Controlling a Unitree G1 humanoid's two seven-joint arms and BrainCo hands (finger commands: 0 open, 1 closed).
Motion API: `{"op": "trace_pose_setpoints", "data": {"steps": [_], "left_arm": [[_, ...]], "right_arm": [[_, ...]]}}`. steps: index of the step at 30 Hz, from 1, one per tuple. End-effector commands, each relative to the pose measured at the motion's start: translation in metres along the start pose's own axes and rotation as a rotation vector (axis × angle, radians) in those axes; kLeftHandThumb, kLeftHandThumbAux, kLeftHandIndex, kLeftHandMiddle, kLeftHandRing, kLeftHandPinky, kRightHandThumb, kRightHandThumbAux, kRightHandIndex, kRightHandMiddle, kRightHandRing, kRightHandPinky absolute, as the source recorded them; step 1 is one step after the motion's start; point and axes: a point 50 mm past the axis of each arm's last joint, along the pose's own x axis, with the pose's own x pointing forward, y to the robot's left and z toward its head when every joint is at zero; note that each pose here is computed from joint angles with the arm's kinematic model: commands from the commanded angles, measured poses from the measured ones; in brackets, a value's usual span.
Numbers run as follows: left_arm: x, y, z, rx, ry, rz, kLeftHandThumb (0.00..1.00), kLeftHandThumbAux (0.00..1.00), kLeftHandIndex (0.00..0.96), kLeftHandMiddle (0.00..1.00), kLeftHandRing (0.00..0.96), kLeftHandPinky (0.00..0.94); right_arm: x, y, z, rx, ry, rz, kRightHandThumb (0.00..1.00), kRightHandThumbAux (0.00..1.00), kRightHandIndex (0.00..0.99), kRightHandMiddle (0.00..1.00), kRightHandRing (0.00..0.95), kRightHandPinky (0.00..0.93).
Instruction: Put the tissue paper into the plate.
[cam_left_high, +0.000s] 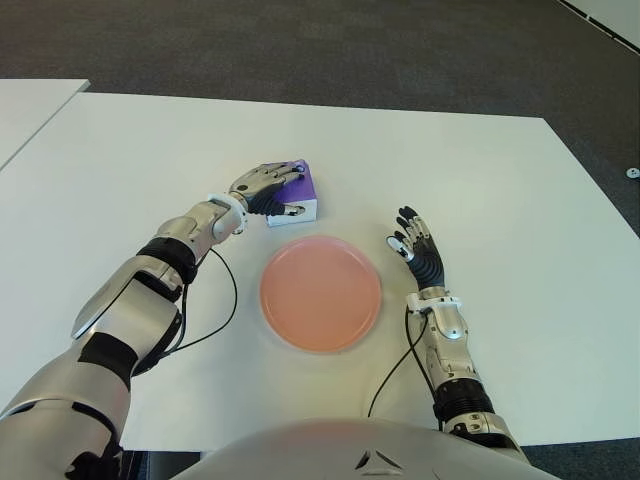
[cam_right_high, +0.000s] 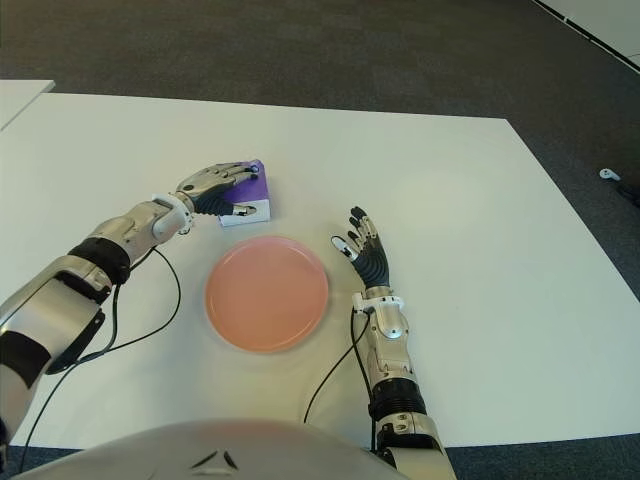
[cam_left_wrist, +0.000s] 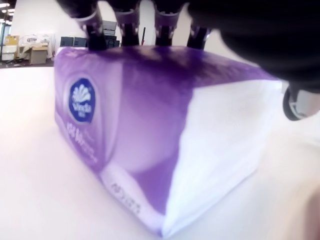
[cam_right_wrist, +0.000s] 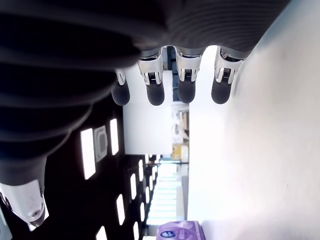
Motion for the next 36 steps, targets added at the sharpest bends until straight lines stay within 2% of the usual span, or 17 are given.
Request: {"op": "trace_pose_setpoints", "data": {"steps": [1, 24, 36], "left_arm": [[-0.0049, -0.0105, -0.0065, 0.062, 0.024, -0.052, 0.150, 0.259, 0.000, 0.000, 0.000, 0.000], [-0.0050, -0.0132, -0.0059, 0.183, 0.009, 0.005, 0.124, 0.272, 0.000, 0.000, 0.000, 0.000], [-0.0049, -0.0186, -0.0049, 0.267, 0.013, 0.047, 0.123, 0.277, 0.000, 0.000, 0.000, 0.000]], "right_arm": [[-0.0437, 0.0093, -0.0542, 0.066, 0.310, -0.014, 0.000, 0.575, 0.000, 0.000, 0.000, 0.000], [-0.0435, 0.0066, -0.0566, 0.044, 0.285, 0.032, 0.000, 0.532, 0.000, 0.000, 0.000, 0.000], [-0.0468, 0.0064, -0.0580, 0.063, 0.321, 0.001, 0.001, 0.565, 0.000, 0.000, 0.000, 0.000]]}}
